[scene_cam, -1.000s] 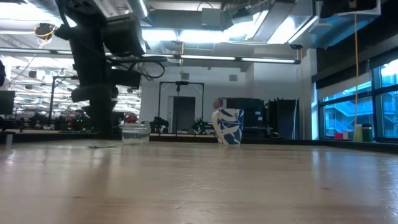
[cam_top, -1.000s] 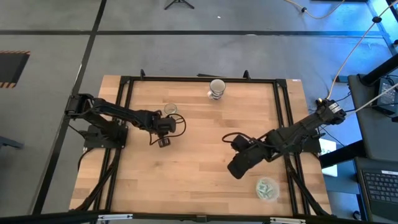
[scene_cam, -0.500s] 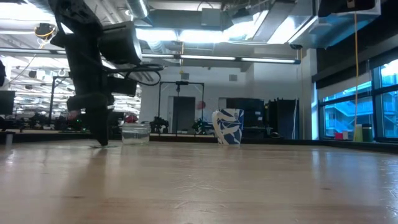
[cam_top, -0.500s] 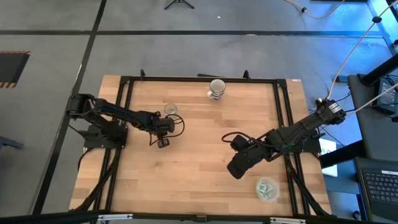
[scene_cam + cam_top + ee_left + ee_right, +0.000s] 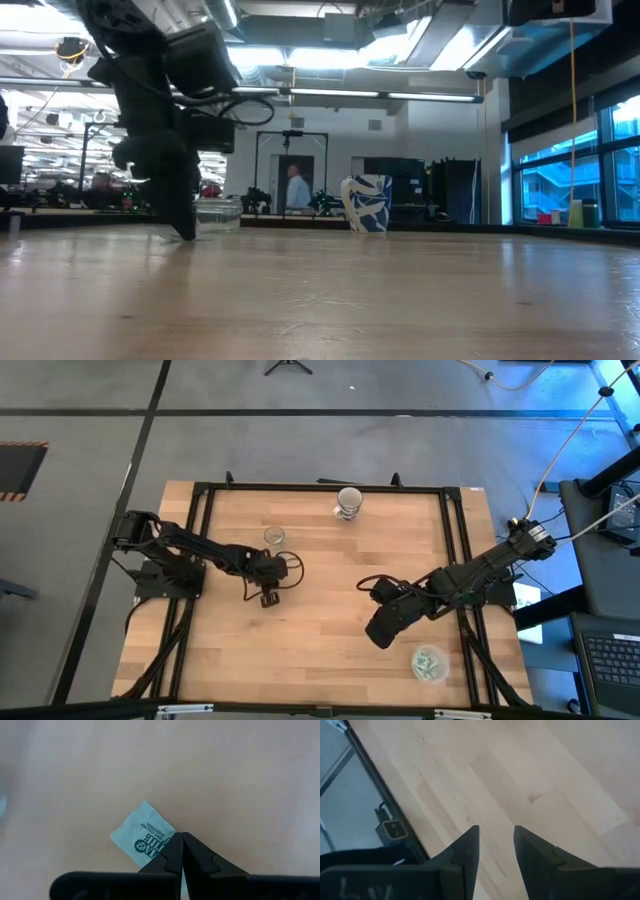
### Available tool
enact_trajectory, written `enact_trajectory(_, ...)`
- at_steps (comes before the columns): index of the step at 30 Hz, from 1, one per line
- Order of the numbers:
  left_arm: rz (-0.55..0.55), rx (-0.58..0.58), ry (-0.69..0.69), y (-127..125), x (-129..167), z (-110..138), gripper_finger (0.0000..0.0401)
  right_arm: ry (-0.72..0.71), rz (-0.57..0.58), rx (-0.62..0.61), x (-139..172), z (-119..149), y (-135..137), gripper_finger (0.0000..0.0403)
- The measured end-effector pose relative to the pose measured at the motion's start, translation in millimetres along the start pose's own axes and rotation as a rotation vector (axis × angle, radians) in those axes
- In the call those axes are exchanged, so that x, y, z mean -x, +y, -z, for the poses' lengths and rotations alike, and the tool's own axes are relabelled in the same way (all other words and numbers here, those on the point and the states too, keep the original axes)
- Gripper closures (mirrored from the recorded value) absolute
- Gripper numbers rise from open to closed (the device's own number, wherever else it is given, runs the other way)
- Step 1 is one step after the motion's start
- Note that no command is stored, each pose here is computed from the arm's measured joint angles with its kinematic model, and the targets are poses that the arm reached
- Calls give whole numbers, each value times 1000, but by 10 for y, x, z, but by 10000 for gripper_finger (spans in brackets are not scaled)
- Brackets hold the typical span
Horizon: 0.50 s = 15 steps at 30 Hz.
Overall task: Pick and place Stevia / Truvia into bins
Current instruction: Put the green stevia packet into the transparent container
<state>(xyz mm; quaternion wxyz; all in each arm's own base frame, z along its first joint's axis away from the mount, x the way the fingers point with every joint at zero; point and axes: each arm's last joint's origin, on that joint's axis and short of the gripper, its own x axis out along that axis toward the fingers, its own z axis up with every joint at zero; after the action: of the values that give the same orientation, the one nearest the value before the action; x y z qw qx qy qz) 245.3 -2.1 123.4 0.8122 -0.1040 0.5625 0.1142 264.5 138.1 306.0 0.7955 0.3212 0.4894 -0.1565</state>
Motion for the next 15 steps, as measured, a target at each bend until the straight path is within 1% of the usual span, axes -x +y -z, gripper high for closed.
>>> enact_trajectory(4, 82, -40, -76, -174, 4, -31, 399, -85, 39, 6, -5, -23, -9, 277)
enact_trajectory(7, 122, -87, -116, -331, -26, -25, 399, -193, 116, 70, -80, -50, -6, 277)
enact_trajectory(11, 184, -154, -157, -575, -165, 5, 399, -259, 223, 271, -349, -63, 61, 277)
enact_trajectory(15, 265, -211, -250, -844, -317, 24, 399, -226, 244, 487, -850, -49, 205, 277)
